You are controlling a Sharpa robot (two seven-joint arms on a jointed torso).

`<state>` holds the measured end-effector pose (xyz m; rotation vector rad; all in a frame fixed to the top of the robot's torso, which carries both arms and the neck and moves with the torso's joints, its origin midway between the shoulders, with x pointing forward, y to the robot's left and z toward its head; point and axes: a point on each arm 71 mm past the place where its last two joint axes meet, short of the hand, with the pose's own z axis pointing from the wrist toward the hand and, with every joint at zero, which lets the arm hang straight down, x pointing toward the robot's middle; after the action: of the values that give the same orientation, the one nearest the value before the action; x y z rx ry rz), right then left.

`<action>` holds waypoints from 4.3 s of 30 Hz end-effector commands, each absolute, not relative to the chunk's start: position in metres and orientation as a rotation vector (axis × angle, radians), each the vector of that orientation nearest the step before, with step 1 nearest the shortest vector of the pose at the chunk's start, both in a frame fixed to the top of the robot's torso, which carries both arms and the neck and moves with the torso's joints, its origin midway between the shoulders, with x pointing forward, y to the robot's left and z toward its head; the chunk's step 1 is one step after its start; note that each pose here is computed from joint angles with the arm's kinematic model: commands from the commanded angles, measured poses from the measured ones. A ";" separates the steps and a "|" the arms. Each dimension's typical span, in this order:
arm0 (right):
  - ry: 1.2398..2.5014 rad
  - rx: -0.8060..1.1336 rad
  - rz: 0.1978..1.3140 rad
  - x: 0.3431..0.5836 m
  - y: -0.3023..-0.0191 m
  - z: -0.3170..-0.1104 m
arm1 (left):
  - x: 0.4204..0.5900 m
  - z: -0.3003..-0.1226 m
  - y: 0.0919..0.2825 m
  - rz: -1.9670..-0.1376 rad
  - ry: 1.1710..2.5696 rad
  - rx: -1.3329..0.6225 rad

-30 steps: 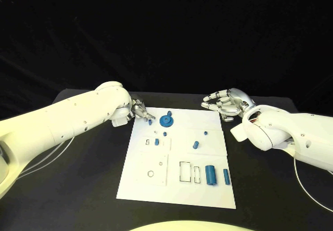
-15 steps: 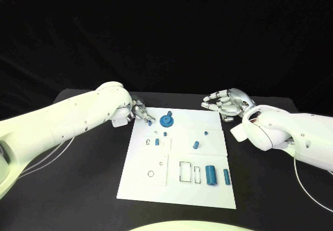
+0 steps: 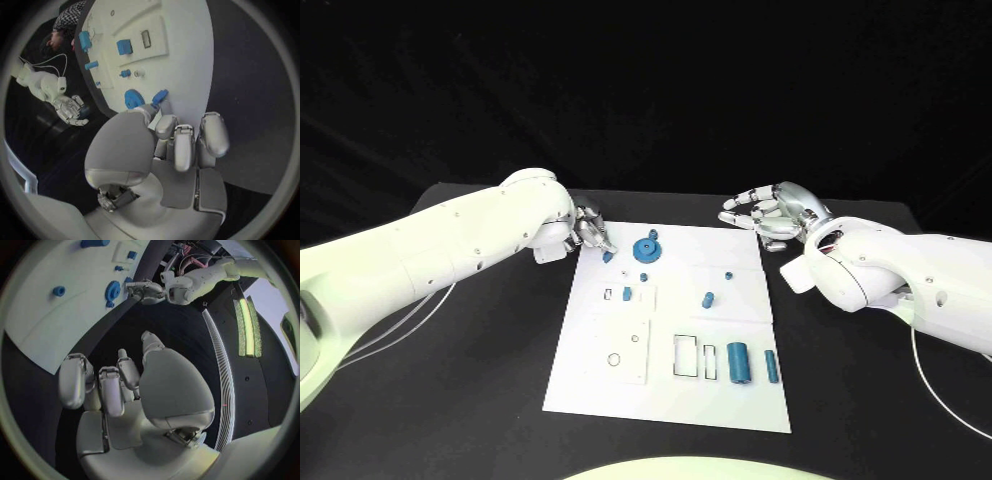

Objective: Assemble the parts on the task board

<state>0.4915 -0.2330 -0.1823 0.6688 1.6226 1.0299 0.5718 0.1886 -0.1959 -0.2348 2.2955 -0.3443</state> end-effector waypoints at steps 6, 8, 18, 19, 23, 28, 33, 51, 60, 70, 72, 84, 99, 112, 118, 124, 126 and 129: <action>1.622 0.645 1.039 0.491 -0.231 -0.182 | 0.569 -0.196 0.187 -0.397 2.324 -0.245; 1.621 0.645 1.039 0.491 -0.231 -0.182 | 0.568 -0.196 0.187 -0.405 2.325 -0.251; 1.619 0.645 1.039 0.491 -0.232 -0.182 | 0.567 -0.195 0.193 -0.430 2.306 -0.286; 1.619 0.645 1.039 0.491 -0.232 -0.182 | 0.567 -0.195 0.193 -0.431 2.304 -0.290; 1.618 0.645 1.038 0.491 -0.232 -0.182 | 0.568 -0.195 0.195 -0.434 2.293 -0.308; 1.618 0.646 1.038 0.491 -0.232 -0.182 | 0.569 -0.194 0.199 -0.430 2.280 -0.325; 1.618 0.646 1.037 0.491 -0.232 -0.182 | 0.570 -0.194 0.201 -0.427 2.272 -0.335; 1.617 0.648 1.035 0.491 -0.234 -0.182 | 0.565 -0.194 0.204 -0.426 2.300 -0.262; 1.619 0.649 1.035 0.491 -0.234 -0.182 | 0.563 -0.194 0.204 -0.396 2.310 -0.204; 1.620 0.649 1.035 0.491 -0.234 -0.182 | 0.559 -0.195 0.201 -0.395 2.344 -0.154; 1.620 0.649 1.035 0.491 -0.234 -0.182 | 0.559 -0.195 0.201 -0.394 2.344 -0.153; 1.621 0.649 1.034 0.491 -0.234 -0.183 | 0.559 -0.195 0.199 -0.404 2.347 -0.153; 1.622 0.650 1.033 0.491 -0.234 -0.183 | 0.559 -0.196 0.199 -0.419 2.355 -0.163; 1.623 0.651 1.032 0.491 -0.234 -0.183 | 0.558 -0.197 0.202 -0.450 2.375 -0.198; 1.624 0.651 1.031 0.491 -0.235 -0.184 | 0.556 -0.196 0.207 -0.498 2.369 -0.276; 1.624 0.653 1.029 0.491 -0.235 -0.184 | 0.549 -0.193 0.212 -0.577 2.352 -0.407; 1.623 0.653 1.028 0.491 -0.236 -0.184 | 0.545 -0.192 0.212 -0.593 2.342 -0.437; 1.622 0.655 1.025 0.492 -0.237 -0.184 | 0.537 -0.188 0.212 -0.609 2.324 -0.468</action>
<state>0.4920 -0.2376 -0.1841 0.6715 1.6208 1.0163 0.5379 0.2144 -0.1905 -0.3503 2.3554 -0.5667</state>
